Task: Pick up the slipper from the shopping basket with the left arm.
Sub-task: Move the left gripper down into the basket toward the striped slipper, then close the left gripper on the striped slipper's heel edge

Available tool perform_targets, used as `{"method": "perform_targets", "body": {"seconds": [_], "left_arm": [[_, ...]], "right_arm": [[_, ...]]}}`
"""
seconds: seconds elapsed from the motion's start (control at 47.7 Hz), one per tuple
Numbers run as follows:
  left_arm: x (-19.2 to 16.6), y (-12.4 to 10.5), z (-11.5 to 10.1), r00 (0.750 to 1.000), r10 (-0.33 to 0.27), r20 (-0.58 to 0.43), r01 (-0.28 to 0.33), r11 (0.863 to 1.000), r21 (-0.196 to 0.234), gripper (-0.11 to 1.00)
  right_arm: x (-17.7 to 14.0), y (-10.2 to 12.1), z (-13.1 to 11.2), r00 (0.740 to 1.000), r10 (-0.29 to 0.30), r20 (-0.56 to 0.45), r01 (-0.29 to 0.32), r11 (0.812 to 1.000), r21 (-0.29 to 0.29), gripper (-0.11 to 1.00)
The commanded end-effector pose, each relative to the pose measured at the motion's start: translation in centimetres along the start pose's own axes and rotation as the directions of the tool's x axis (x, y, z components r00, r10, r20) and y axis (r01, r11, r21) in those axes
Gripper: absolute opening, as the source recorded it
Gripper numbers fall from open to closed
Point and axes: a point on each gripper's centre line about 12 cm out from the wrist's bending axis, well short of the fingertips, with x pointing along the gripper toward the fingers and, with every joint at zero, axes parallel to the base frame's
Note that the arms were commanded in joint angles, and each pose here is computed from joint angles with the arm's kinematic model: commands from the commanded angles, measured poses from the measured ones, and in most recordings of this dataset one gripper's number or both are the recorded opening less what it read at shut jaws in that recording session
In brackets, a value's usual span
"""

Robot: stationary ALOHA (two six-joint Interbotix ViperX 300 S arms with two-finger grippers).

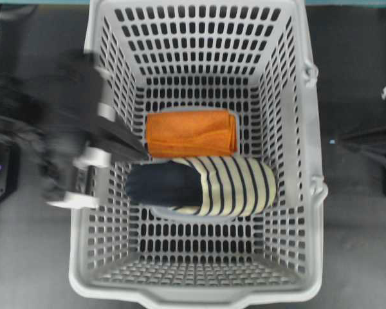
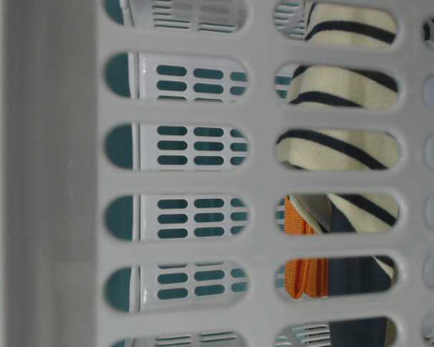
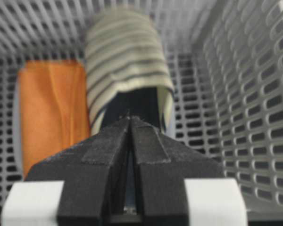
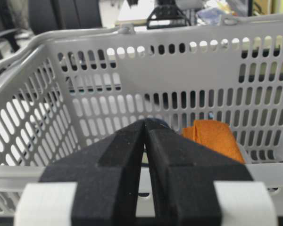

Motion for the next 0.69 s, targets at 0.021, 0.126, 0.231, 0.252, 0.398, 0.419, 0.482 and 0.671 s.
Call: {"method": "perform_targets", "body": {"seconds": [0.021,0.126,0.231,0.252,0.398,0.419,0.482,0.671], "left_arm": [[2.2,-0.2,1.6,0.996,0.002,-0.089,-0.003,1.0,-0.017,0.0],[4.6,-0.3,2.0,0.987,0.005,-0.162,-0.01,0.999,-0.031,0.0],[6.7,-0.4,2.4,0.978,0.007,-0.207,-0.012,1.0,-0.024,0.0],[7.0,-0.4,2.5,0.978,0.007,-0.21,-0.012,1.0,-0.024,0.0],[9.4,-0.5,2.8,0.973,0.006,-0.232,-0.014,0.999,-0.03,0.11],[9.8,-0.5,2.8,0.972,0.008,-0.237,-0.015,0.999,-0.028,0.16],[10.7,-0.9,2.7,0.967,0.002,-0.253,-0.009,1.0,-0.026,0.36],[14.1,-1.3,1.8,0.944,0.004,-0.33,-0.01,1.0,-0.016,0.86]], "right_arm": [[0.0,0.2,0.9,1.0,0.009,0.019,-0.009,1.0,0.006,0.01],[-0.1,0.2,0.9,1.0,0.01,0.016,-0.01,1.0,0.004,0.01],[-0.1,0.3,0.8,1.0,0.015,0.016,-0.015,1.0,0.005,0.01],[-0.1,0.3,0.8,1.0,0.016,0.014,-0.016,1.0,0.007,0.01],[-0.2,0.9,0.7,0.999,0.045,0.012,-0.045,0.999,0.002,0.01],[-0.2,1.0,0.7,0.999,0.048,0.012,-0.048,0.999,0.003,0.01],[-0.2,1.0,0.7,0.999,0.053,0.011,-0.053,0.999,0.003,0.01],[-0.2,1.0,0.7,0.999,0.053,0.01,-0.053,0.999,0.003,0.01]]}}
